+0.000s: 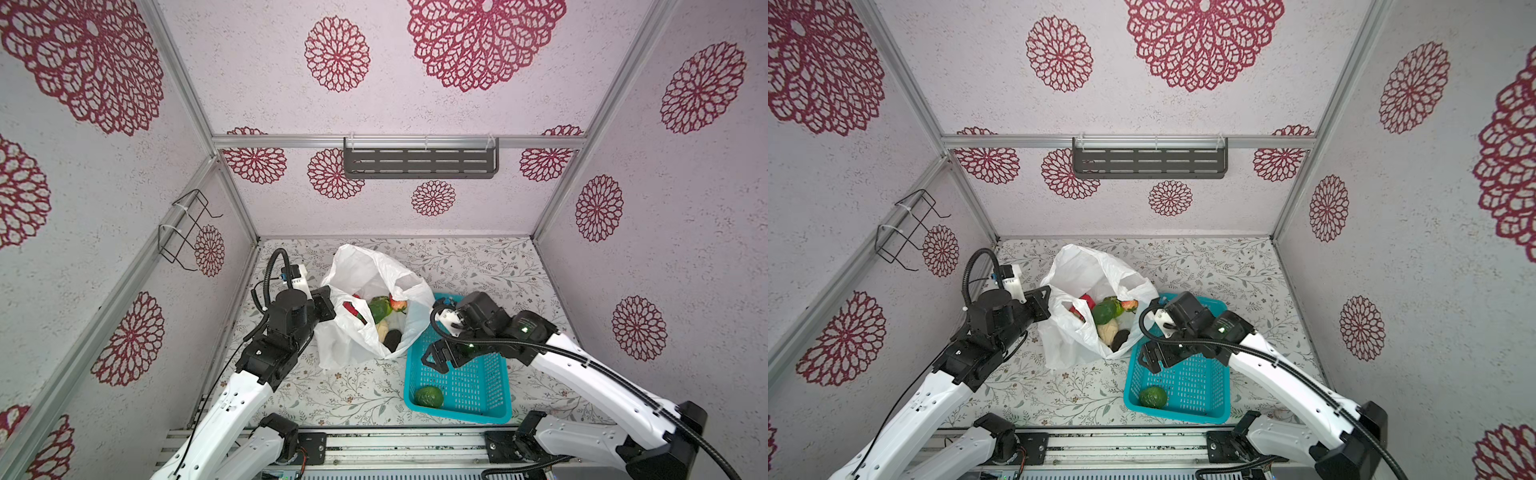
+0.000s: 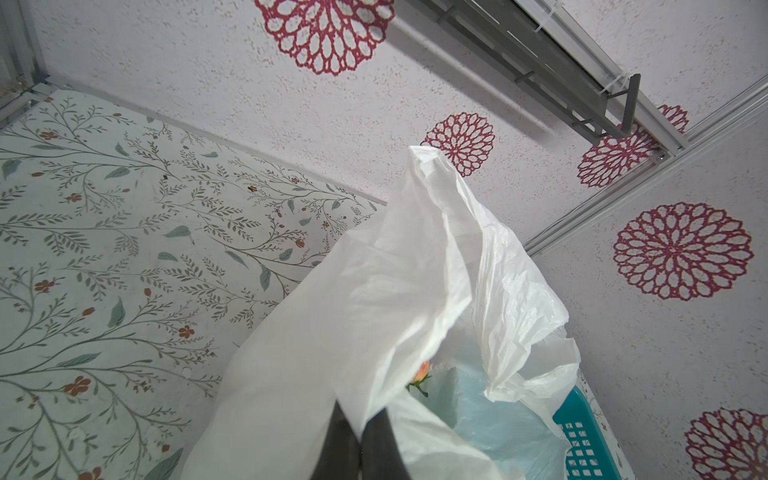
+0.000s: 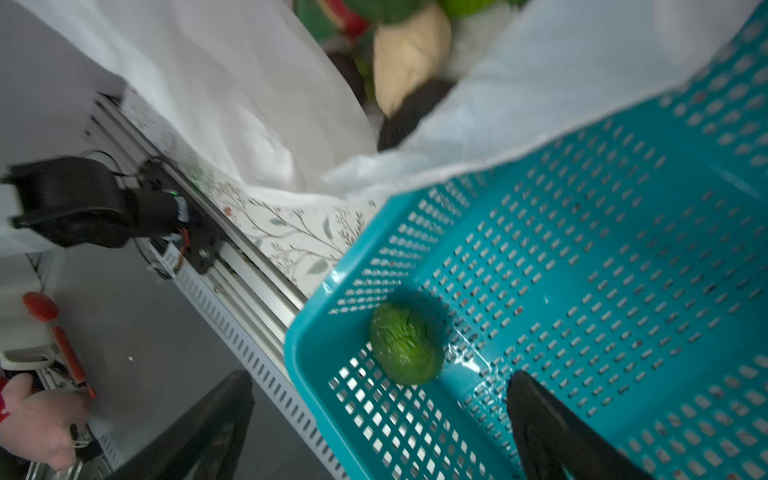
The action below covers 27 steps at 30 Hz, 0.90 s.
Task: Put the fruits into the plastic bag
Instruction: 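Withdraw the right gripper and lower it onto the last green fruit, then grasp the last green fruit with the right gripper and lift it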
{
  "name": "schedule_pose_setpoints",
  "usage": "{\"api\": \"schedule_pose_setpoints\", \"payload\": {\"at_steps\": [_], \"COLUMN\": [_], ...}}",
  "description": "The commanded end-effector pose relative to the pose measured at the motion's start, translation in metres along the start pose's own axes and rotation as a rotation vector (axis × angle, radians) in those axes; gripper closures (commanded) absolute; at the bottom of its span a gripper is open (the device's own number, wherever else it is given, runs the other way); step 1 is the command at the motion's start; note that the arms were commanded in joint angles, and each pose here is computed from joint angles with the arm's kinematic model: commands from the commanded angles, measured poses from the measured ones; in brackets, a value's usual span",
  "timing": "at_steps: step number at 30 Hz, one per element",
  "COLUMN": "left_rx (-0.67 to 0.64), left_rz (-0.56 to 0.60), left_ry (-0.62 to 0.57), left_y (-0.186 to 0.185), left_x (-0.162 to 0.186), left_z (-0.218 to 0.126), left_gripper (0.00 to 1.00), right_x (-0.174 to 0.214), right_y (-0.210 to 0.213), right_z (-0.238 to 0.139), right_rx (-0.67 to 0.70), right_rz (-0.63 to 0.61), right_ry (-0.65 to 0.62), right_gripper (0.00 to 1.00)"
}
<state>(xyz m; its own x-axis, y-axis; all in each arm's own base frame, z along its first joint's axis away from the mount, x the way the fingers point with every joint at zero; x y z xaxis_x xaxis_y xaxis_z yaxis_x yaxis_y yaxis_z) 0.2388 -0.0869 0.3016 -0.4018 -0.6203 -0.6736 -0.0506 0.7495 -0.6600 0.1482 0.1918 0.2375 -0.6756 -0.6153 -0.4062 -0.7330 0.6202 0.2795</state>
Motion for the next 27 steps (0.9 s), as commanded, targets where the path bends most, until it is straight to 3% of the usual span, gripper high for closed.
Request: {"api": "schedule_pose_setpoints", "payload": {"at_steps": [1, 3, 8, 20, 27], "left_rx": [0.025, 0.017, 0.016, -0.005, 0.005], "left_rz": [0.015, 0.014, 0.012, 0.044, 0.040], "left_ry": [-0.035, -0.036, -0.050, 0.005, 0.016], "left_y": [-0.009, -0.007, -0.006, -0.009, -0.012], "left_x": [-0.009, -0.008, -0.009, -0.009, -0.010], "left_z": [-0.003, -0.003, -0.007, -0.008, -0.011], "left_gripper": [1.00, 1.00, 1.00, 1.00, 1.00], "right_x": [0.011, 0.007, 0.013, 0.031, 0.019], "right_y": [0.001, 0.000, -0.015, 0.000, 0.005], "right_z": [0.017, 0.015, 0.031, 0.093, 0.107], "right_rx": [-0.047, -0.029, 0.085, -0.052, -0.140], "right_rz": [0.013, -0.035, -0.076, -0.171, -0.165], "right_ry": [0.113, 0.134, 0.339, 0.496, 0.472], "right_gripper": [0.03, 0.02, 0.02, 0.03, 0.05]}}
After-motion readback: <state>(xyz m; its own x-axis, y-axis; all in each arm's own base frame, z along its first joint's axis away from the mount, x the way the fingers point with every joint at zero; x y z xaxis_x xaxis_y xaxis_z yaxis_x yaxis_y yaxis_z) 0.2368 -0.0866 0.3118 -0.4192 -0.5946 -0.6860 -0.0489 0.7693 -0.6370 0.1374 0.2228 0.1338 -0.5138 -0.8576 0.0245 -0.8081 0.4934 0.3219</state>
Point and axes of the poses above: each gripper's point midway between its finger pads, its own z axis out along the fingers, its own y axis along the line the jaws close on, x = y × z, the point moved 8 cm from there along -z, back along the fingers, and after that the axes turned 15 degrees about -z, right-handed, at the moved point
